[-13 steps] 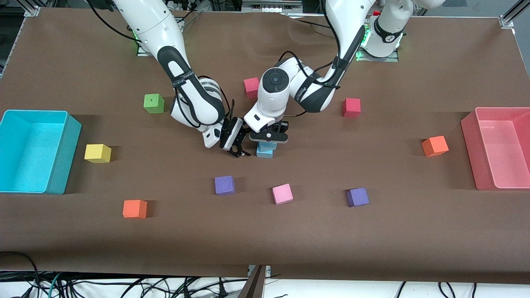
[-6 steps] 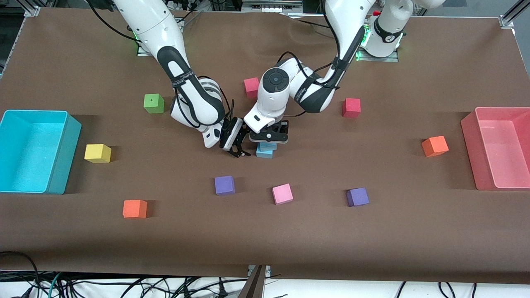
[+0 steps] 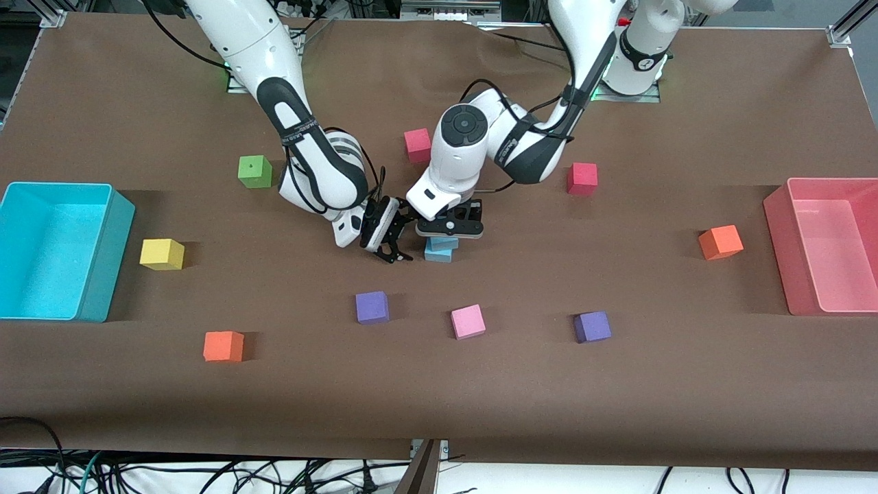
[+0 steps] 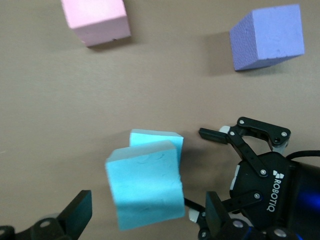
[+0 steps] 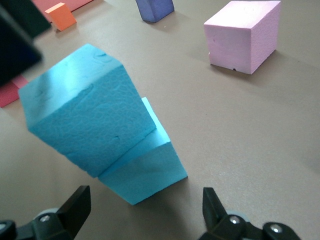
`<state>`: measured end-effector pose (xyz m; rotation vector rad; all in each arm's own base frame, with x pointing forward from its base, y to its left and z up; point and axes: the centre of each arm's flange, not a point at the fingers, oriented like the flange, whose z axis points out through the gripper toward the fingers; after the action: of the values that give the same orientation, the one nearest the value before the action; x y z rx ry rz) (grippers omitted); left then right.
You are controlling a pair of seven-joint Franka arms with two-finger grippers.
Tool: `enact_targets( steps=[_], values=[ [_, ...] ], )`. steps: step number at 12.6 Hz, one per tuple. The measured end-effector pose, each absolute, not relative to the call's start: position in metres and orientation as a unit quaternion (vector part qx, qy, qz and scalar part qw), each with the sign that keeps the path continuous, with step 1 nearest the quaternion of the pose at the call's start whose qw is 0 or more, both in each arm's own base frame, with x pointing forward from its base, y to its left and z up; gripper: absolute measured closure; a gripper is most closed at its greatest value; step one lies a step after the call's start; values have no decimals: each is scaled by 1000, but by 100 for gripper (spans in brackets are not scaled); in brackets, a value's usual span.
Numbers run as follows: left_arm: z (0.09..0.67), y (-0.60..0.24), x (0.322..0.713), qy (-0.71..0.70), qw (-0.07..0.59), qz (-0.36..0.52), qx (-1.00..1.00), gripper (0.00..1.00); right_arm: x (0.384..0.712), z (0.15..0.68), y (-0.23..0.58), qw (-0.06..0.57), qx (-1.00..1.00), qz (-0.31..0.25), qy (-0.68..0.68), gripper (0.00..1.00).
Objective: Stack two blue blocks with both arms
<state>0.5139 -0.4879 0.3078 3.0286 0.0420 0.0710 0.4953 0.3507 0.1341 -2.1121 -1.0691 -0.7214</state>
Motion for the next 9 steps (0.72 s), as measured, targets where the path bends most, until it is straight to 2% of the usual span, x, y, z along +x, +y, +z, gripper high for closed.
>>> enact_targets(
  steps=[5,7,9],
  values=[
    [391,-409,544,66,42,-19,997,0,458,164,324,358,-850,-222,-317,1],
    [430,-352,560,103,37,-36,993,0,455,181,319,386,-860,-196,-272,2],
    [467,-291,566,120,28,-59,991,0,465,211,311,412,-866,-145,-244,2]
  ],
)
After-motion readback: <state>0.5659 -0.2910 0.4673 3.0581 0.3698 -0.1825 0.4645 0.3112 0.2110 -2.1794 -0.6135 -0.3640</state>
